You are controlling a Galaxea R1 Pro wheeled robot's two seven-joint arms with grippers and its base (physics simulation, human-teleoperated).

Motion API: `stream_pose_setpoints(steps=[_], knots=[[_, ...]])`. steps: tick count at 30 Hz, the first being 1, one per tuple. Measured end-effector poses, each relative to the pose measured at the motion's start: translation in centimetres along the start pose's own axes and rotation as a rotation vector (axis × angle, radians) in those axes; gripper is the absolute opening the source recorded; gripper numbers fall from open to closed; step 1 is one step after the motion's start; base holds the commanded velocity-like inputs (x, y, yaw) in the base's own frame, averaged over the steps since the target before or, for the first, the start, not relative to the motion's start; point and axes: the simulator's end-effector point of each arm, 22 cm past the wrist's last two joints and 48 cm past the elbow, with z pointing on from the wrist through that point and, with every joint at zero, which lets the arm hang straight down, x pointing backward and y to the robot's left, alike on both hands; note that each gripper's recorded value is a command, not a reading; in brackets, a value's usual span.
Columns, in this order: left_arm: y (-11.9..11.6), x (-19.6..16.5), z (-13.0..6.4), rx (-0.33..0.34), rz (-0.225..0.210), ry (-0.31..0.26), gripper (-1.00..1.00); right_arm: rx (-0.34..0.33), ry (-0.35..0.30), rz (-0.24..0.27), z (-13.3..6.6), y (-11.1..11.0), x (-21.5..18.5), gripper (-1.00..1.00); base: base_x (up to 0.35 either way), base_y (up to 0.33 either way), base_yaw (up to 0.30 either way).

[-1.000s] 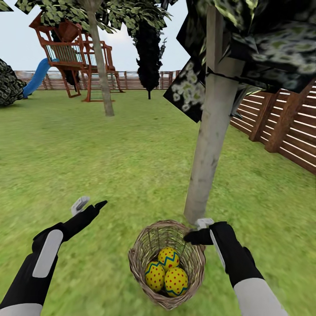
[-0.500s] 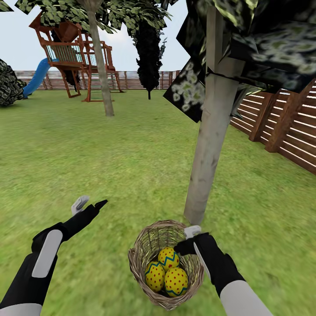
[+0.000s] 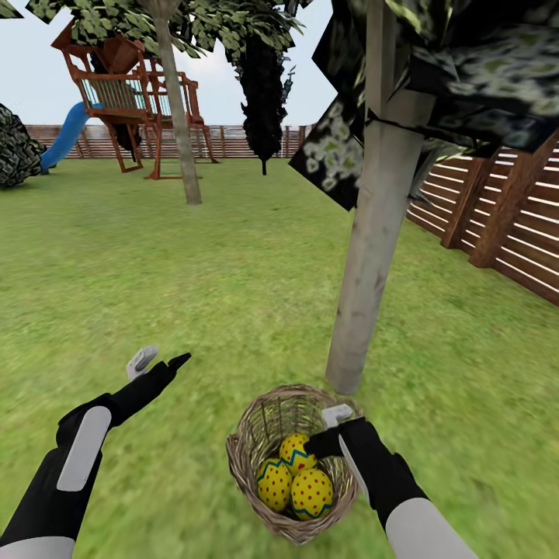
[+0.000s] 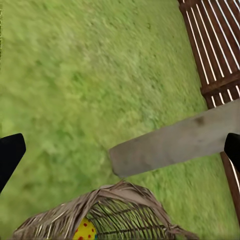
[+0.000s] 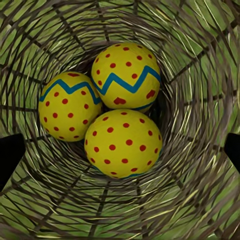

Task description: Take the three Easter eggs out of the wicker basket on the lawn in the garden, then place them on the lawn next to a single tree (choose any tree) so that all three eggs are next to the same tree and none are left in the basket.

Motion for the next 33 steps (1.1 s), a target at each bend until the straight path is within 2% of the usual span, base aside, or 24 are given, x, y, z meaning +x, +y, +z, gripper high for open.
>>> stream_pose_setpoints(steps=[17,20,24,33], knots=[[2.8,2.6,0.6,0.0,0.0,0.0,1.0,-0.012,-0.004,0.002,2.9,0.2,2.2,1.0,0.0,0.0,0.0],[3.3,3.0,0.7,0.0,0.0,0.0,1.0,-0.056,-0.001,-0.001,3.4,1.3,2.6,1.0,0.0,0.0,0.0],[4.0,3.6,0.8,0.0,0.0,-0.001,1.0,-0.114,0.006,-0.032,4.0,3.1,3.4,1.0,0.0,0.0,0.0],[5.6,5.0,1.1,-0.001,0.001,-0.002,1.0,-0.101,0.006,-0.043,5.5,2.8,4.4,1.0,0.0,0.0,0.0]])
